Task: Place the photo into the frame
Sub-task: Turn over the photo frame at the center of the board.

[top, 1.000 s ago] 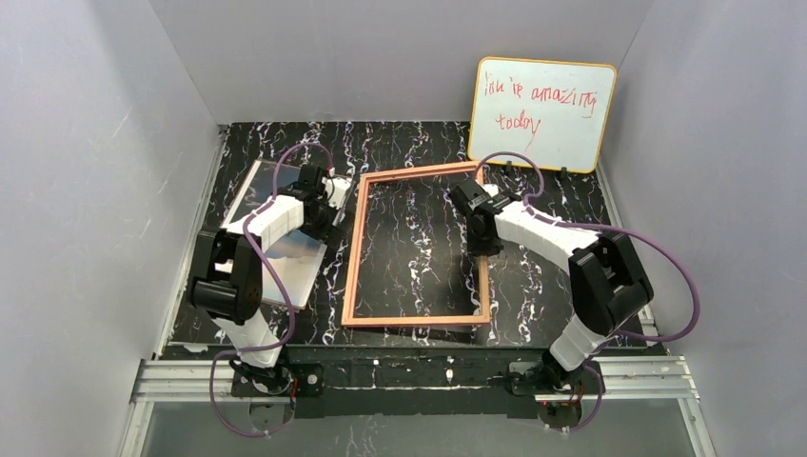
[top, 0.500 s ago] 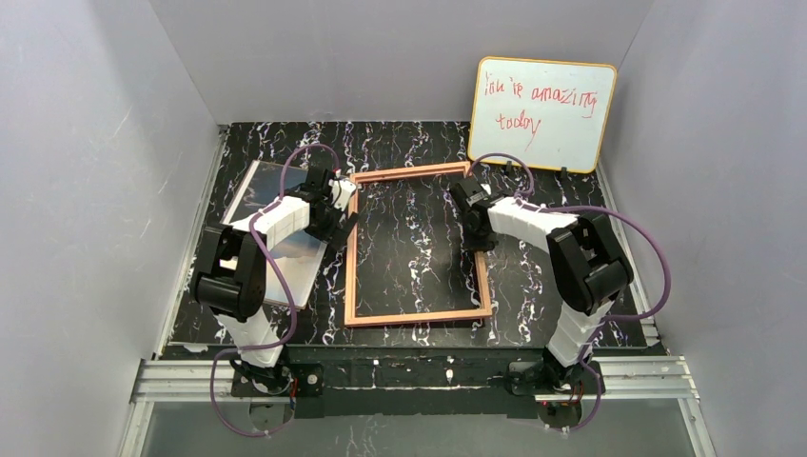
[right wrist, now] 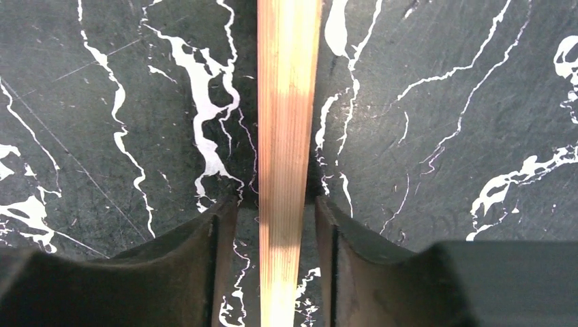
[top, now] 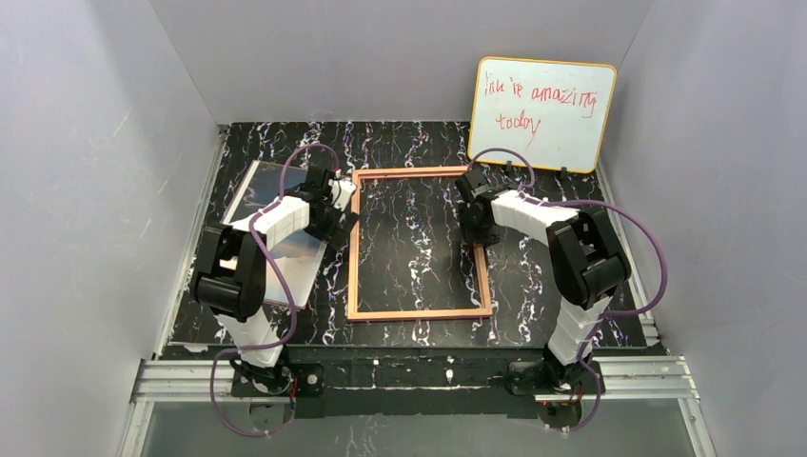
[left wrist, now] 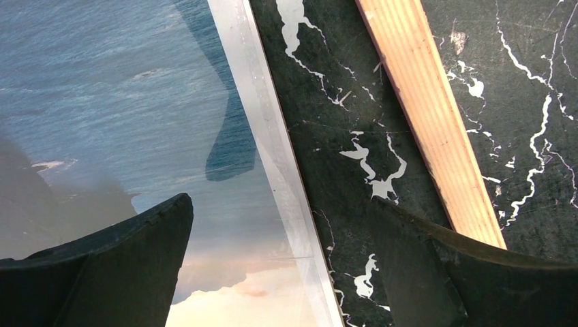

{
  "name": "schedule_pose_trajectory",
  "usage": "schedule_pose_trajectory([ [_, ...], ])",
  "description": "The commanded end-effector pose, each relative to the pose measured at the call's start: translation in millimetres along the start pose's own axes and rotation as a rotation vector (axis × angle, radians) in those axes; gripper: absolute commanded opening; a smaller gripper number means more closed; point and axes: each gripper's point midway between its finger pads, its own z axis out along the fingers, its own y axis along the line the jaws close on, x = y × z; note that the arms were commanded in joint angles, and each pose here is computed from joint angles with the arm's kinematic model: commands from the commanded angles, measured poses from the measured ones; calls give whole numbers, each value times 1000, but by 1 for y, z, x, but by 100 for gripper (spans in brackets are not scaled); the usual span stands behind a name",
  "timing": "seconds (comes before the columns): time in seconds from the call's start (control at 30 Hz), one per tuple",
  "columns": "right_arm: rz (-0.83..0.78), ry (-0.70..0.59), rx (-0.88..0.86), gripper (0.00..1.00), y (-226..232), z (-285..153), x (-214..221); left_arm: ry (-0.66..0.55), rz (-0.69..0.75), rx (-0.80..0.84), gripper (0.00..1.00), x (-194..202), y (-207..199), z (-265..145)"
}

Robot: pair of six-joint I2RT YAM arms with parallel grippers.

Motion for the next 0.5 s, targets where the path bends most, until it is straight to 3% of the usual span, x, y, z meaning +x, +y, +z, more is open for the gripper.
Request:
schedule_pose_trajectory([
  [0.0,-26,-4,-48,59,9,-1,-8,13,14,16,98,4,-4,-3],
  [0.13,-22,-22,-68,66,14,-9,-17,18,17,15,98,6,-4,-2],
  [0.47,79,-69,-236,64,27,-44,-55,6,-6,34,98,3,-9,-3],
])
